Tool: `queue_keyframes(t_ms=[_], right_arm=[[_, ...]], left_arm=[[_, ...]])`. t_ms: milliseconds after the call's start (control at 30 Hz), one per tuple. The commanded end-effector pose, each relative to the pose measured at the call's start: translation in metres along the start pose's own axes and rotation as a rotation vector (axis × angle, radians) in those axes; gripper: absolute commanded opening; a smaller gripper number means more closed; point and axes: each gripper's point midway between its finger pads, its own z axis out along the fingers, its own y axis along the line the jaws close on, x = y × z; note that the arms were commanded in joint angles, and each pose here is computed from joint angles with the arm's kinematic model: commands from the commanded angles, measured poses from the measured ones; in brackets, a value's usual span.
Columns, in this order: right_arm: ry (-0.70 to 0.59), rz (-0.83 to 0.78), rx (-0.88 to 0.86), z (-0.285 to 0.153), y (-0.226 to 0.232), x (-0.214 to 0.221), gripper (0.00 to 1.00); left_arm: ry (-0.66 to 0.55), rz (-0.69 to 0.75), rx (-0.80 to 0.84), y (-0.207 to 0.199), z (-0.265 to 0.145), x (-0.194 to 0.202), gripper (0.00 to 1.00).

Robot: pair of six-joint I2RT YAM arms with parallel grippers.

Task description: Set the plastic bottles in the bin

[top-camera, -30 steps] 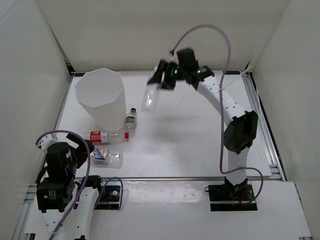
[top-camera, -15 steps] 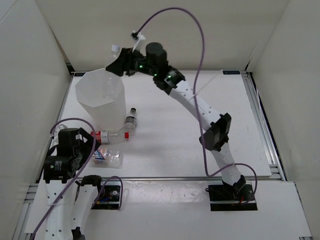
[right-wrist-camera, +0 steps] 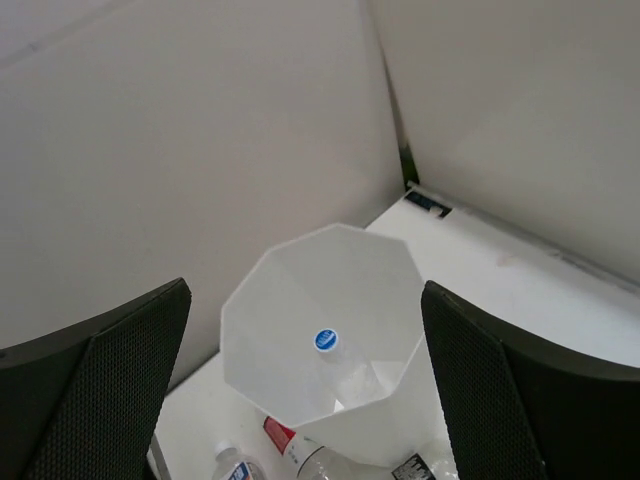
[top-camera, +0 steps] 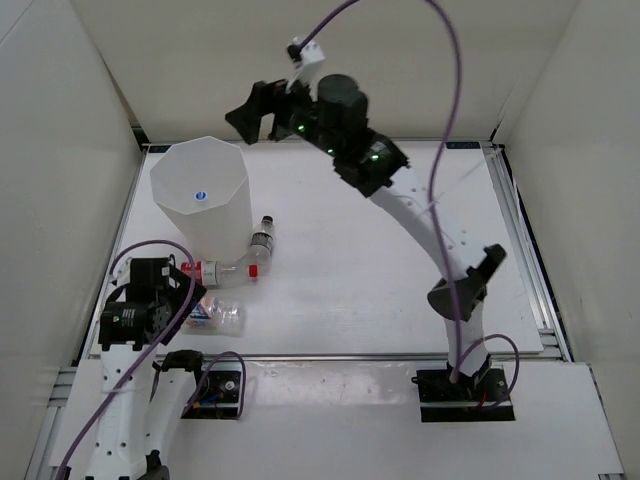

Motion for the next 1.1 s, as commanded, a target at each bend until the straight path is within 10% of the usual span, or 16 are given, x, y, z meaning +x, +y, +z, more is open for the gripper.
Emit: queue_keyframes(t_ms=[0,367,633,700,767,1067], right_arm=[[-0.090,-0.064,0.044,-0.057,0.012,-0.064,0.99],[0.095,-0.096,0.003,-0.122,0.041,-0.040,0.99],[0.170,-0.090,-0.009,-0.143,0.043,-0.027,0.99],[0.211,-0.057,-0.027,-0.151,0.050,-0.018,0.99],[0.255,-0.029,-0.022,-0.154,0.049,-0.006,0.99],[0.330,0.033,0.144,-0.157,0.017,0.038,0.99]], left_arm=[[0.054,-0.125,-0.093,0.016,0.022,0.020,1.00],[-0.106,-0.275,-0.014,0.004,0.089,0.008,1.00],[0.047,-0.293,-0.119,0.024,0.139,0.055,1.00],[0.043,-0.286,-0.111,0.024,0.146,0.057,0.87],[0.048,-0.294,-0.065,0.014,0.135,0.052,0.61],[-0.322,-0.317,0.253,-0.040,-0.039,-0.066,0.57]])
